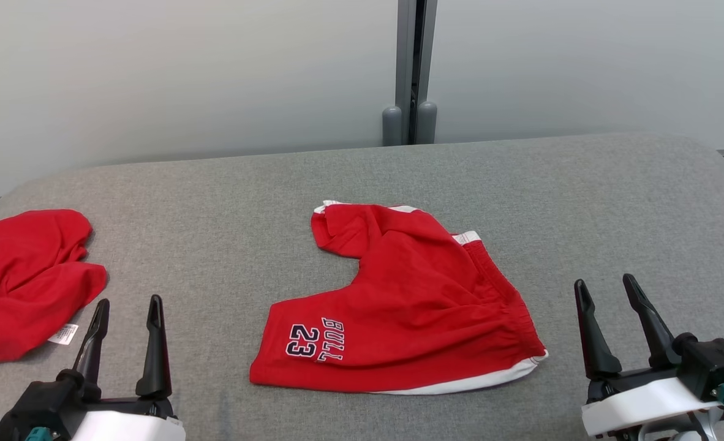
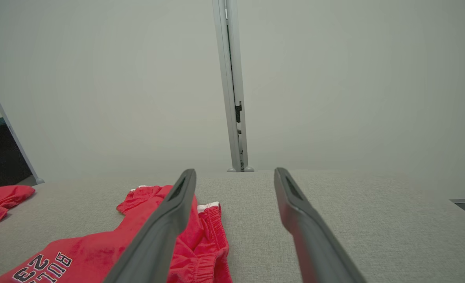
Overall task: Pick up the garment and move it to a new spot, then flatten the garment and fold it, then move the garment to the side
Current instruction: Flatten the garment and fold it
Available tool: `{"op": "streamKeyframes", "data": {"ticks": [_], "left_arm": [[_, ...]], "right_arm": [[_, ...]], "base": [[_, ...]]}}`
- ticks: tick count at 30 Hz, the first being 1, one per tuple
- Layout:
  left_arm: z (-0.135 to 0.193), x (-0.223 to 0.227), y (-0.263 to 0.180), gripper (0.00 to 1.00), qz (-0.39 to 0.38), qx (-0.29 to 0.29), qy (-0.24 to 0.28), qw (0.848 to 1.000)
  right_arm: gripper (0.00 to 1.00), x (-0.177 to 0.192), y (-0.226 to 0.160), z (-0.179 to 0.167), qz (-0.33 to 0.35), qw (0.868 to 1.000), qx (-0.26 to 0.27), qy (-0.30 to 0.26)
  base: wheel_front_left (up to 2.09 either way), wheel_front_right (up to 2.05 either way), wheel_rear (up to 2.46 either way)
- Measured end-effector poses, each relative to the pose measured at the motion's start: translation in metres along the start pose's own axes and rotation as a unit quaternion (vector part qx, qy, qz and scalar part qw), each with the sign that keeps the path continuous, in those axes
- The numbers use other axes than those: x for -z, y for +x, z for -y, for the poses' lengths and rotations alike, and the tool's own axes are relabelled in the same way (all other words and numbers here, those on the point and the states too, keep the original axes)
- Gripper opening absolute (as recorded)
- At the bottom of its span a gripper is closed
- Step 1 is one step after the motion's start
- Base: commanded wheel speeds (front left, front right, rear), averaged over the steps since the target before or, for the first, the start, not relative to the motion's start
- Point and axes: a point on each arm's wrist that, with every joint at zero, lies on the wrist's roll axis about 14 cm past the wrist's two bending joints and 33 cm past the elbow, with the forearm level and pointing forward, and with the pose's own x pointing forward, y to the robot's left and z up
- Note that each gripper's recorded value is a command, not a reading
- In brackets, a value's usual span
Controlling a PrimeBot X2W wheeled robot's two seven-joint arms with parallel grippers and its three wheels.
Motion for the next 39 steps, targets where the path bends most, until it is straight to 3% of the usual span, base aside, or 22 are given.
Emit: {"op": "streamKeyframes", "data": {"ticks": [29, 34, 39], "left_arm": [[-0.005, 0.008, -0.004, 1.0, -0.008, 0.0, -0.002, 1.0], [-0.004, 0.026, -0.007, 1.0, -0.035, 0.002, -0.011, 0.999], [0.001, 0.07, -0.016, 1.0, -0.124, 0.008, -0.032, 0.992]], "right_arm": [[1.0, 0.009, -0.003, 0.003, -0.016, 1.0, -0.002, -0.001], [1.0, 0.037, -0.011, 0.005, -0.067, 0.998, -0.005, 0.004], [1.0, 0.071, -0.015, 0.0, -0.141, 0.99, -0.023, 0.011]], "base": [[0.0, 0.0, 0.0], [0.0, 0.0, 0.0], [0.0, 0.0, 0.0]]}}
